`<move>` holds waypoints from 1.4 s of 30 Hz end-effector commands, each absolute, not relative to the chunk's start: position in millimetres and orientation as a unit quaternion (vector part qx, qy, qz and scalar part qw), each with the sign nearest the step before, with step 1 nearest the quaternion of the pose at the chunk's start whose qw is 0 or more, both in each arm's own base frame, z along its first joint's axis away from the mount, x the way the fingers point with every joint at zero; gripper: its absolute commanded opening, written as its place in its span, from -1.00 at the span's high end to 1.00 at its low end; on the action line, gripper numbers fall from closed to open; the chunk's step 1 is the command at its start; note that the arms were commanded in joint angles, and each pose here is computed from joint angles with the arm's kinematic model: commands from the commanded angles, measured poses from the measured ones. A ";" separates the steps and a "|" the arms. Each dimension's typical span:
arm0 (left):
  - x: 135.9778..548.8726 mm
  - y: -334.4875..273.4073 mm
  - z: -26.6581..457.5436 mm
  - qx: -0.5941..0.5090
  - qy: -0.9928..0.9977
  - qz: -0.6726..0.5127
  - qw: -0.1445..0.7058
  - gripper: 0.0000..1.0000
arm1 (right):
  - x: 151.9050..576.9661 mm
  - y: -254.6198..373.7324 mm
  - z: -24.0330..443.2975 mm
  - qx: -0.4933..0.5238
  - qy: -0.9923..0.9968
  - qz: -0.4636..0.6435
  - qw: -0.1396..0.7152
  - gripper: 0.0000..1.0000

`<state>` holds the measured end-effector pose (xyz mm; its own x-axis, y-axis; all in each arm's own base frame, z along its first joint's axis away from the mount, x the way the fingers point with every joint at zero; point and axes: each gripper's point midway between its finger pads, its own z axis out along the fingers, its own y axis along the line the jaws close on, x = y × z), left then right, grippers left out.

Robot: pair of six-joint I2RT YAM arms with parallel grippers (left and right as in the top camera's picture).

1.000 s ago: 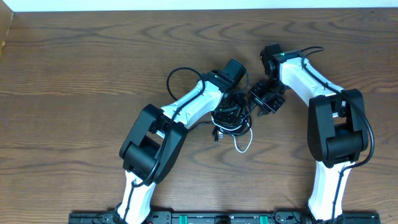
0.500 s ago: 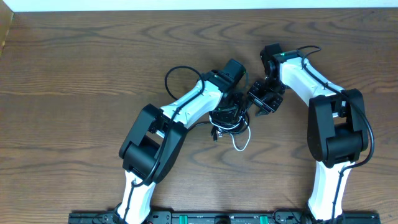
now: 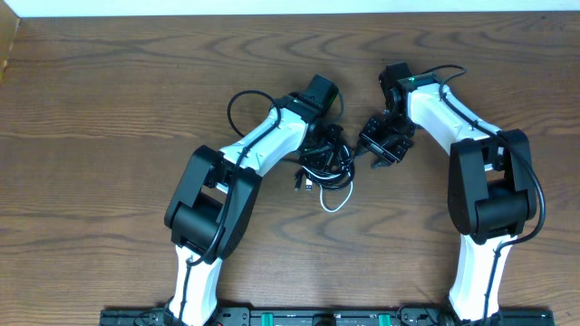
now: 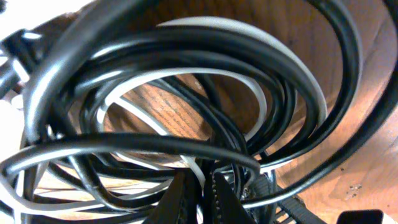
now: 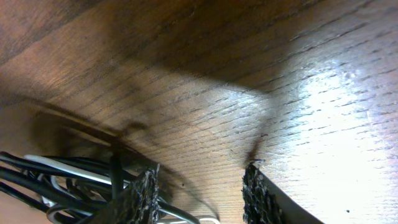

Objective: Untangle cables

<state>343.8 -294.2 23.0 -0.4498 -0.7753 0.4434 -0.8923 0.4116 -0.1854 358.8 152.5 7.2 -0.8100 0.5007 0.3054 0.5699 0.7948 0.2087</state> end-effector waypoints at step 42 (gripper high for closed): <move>373.3 -270.6 115.7 0.175 -0.896 0.402 0.066 0.85 | 374.4 163.3 15.4 -0.070 -0.972 -0.217 0.062 -0.47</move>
<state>374.3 -272.8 104.5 -0.9154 -0.2766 0.2925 -0.4025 0.6174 -0.6759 377.5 141.2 8.9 -0.9543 0.2614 0.1448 0.2918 0.9198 0.2623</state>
